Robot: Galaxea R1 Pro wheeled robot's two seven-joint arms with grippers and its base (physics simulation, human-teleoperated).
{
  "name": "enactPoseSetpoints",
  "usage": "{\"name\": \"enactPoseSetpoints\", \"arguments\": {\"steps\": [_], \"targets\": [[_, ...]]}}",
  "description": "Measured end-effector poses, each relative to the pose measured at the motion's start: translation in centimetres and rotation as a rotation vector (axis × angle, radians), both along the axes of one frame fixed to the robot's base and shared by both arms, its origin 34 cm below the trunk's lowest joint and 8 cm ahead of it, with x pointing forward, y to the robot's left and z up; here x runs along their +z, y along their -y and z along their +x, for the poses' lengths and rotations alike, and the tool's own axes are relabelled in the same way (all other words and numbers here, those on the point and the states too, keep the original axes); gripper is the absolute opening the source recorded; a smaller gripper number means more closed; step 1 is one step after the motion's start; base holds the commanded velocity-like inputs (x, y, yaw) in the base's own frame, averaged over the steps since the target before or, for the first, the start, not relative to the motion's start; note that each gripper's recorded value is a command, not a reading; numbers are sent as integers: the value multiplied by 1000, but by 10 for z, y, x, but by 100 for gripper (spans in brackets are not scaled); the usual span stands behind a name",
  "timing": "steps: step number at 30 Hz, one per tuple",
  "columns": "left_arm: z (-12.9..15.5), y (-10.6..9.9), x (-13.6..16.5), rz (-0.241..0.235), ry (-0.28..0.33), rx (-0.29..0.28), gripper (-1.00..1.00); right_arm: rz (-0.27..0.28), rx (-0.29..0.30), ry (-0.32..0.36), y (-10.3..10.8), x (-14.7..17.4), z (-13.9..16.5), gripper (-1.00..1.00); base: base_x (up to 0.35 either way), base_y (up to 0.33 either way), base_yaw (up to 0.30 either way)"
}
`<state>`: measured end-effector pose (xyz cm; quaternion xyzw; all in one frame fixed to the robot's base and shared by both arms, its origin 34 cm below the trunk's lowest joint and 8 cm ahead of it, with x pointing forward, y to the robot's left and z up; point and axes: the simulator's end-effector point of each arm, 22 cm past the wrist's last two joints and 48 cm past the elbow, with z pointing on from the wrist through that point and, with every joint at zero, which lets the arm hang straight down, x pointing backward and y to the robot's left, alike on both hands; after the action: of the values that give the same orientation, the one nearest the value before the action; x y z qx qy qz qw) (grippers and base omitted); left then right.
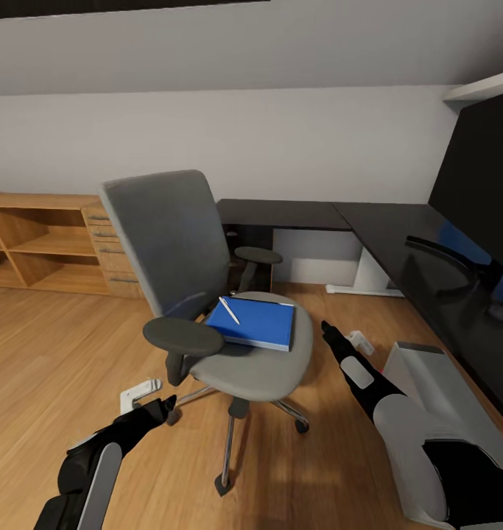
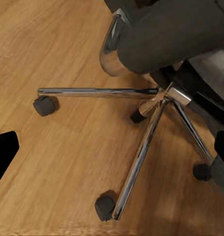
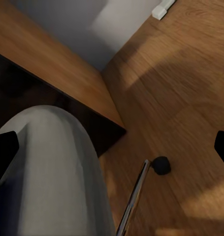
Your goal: In the bedroom, organize the workspace by keeping the computer under the desk, ensuring the monitor is on the desk, placing the keyboard on the desk next to the monitor, placing the mouse on the desk next to the keyboard, moving the folder from the swivel chair onto the desk next to the mouse, stacking the notebook on top of the folder with the pen on top of the notebook, and positioning the swivel chair next to the desk.
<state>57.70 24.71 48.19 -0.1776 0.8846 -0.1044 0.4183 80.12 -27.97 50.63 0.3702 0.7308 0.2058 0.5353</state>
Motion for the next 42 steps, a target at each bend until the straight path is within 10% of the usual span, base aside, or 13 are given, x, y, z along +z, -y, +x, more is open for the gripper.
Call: {"name": "enactPoseSetpoints", "arguments": {"steps": [14,42], "targets": [[-44,-9,-15,-12,162,-87,100,1,2,-2,-2,-1,0,100,0,0,0],[-47,-40,-18,4,155,-30,100,4,-1,-16,-2,-9,-2,100,0,0,89]]}}
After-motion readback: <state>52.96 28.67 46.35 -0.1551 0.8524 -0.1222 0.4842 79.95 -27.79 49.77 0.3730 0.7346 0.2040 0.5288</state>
